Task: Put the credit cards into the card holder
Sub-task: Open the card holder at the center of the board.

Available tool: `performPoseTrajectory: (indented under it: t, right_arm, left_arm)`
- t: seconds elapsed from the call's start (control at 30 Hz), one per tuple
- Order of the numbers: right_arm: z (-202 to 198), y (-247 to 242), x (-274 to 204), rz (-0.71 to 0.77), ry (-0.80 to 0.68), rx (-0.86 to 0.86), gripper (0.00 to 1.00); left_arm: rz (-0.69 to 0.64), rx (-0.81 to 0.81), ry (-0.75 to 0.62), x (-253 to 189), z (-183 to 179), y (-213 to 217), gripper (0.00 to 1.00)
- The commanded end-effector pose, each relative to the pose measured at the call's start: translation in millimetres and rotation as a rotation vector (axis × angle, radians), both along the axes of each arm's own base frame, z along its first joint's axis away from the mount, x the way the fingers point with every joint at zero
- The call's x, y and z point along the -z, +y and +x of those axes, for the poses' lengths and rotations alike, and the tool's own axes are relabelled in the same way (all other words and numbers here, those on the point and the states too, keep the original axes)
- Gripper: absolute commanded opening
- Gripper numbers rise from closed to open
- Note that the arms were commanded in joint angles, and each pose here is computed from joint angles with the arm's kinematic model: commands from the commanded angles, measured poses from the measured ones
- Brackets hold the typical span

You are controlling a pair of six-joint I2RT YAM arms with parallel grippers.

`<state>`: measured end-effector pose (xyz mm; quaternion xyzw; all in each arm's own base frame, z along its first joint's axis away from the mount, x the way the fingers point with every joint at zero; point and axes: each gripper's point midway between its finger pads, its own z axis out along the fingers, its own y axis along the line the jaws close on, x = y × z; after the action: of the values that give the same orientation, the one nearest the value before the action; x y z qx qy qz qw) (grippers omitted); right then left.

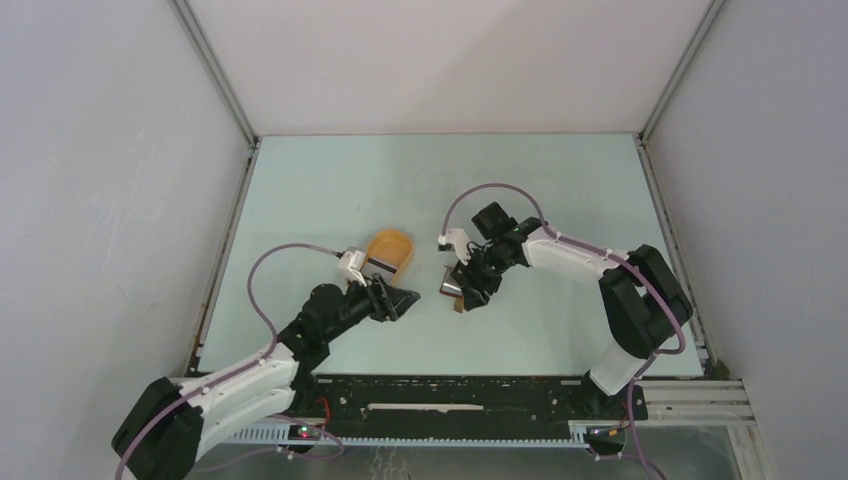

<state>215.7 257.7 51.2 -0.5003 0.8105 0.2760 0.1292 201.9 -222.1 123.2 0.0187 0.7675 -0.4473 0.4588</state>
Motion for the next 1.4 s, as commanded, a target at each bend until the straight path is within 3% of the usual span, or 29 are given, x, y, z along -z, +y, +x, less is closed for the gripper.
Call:
performPoseTrajectory:
  t: [0.0,0.33,0.43,0.53,1.07,1.37]
  right_arm:
    - [14.5,3.9,-36.6,0.114,-0.033,0.029,0.57]
    - [66.9,-15.9,-47.1,0.107,-0.147,0.270,0.52]
    - [79.9,-22.0,-42.1,0.085,-0.165,0.336,0.38]
    - [85.6,-25.9,-33.9,0.068,-0.156,0.369,0.33]
    - [86.1,-36.9,24.9,-0.099,-0.010,0.411,0.30]
    - [78.1,-22.3,-28.7,0.112,0.006,0.330,0.34]
  left_arm:
    - [-0.015,0.066,-0.018,-5.0,1.5,-13.9,0.66]
    - [-0.015,0.132,0.011,-3.7,11.5,-40.3,0.64]
    - [-0.018,0.168,0.018,-3.0,12.3,-54.0,0.63]
    - [-0.023,0.196,0.037,0.9,14.0,-66.5,0.62]
    - [0.010,0.236,0.102,24.6,28.3,-92.0,0.60]
    - [0.036,0.214,0.064,19.9,32.3,-87.1,0.60]
